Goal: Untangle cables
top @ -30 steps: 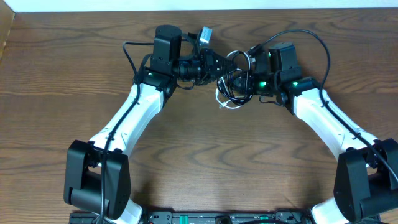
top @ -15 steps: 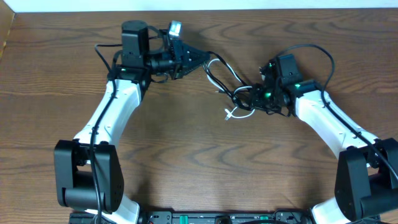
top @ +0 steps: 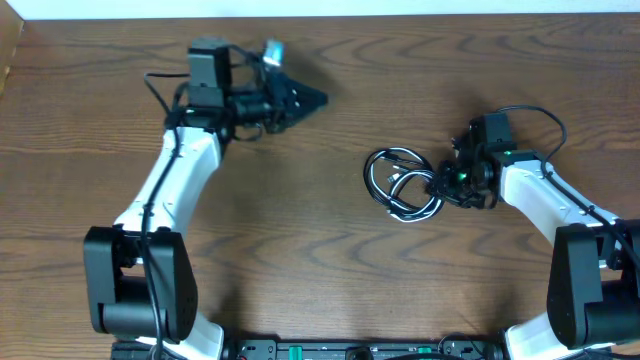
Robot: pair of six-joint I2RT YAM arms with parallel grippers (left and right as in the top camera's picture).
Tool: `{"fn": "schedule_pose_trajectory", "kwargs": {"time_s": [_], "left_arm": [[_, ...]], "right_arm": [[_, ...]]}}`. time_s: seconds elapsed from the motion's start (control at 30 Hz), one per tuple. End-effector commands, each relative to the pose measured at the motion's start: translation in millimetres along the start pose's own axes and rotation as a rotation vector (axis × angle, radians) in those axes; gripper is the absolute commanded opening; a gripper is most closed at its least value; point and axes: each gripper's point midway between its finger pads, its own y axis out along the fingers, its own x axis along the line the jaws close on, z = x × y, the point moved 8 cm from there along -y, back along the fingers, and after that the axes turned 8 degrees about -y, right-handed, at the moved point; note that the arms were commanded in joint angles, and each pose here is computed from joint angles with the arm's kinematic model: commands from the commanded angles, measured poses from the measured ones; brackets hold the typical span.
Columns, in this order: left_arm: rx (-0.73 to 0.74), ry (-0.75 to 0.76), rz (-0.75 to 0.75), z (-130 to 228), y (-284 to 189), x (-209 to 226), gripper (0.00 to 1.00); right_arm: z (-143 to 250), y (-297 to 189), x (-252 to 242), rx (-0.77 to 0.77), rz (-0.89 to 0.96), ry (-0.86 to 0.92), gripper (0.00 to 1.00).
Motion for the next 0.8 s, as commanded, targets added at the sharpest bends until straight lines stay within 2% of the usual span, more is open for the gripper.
{"fn": "schedule_pose_trajectory", "kwargs": {"time_s": [0.0, 0.03, 0.2, 0.23, 0.3, 0.53, 0.77], "left_arm": [[-0.016, 0.095, -0.196, 18.4, 24.9, 14.5, 0.14], [-0.021, 0.076, -0.249, 22.6, 29.9, 19.9, 0.24], [-0.034, 0.080, -0.466, 41.8, 53.7, 38.9, 0.55], [-0.043, 0.107, -0.510, 44.5, 60.2, 42.4, 0.66], [-0.054, 0.140, -0.574, 48.3, 69.9, 48.6, 0.75], [-0.022, 0.183, -0.783, 67.0, 113.5, 92.5, 0.76], [0.060, 0.174, -0.844, 81.8, 146.7, 134.7, 0.73]], "right_arm": [[-9.5, -14.6, 14.0, -0.020, -0.115, -0.068, 0.36], [-12.5, -22.5, 17.1, -0.037, -0.121, -0.074, 0.36], [-19.8, -56.7, 24.0, -0.123, -0.135, -0.102, 0.44], [-19.8, -63.9, 23.8, -0.142, -0.137, -0.102, 0.47], [-19.8, -70.6, 22.8, -0.159, -0.136, -0.098, 0.49], [-16.9, -72.7, 16.6, -0.150, -0.100, -0.076, 0.49], [-15.1, -72.2, 15.0, -0.140, -0.086, -0.070, 0.49]]}}
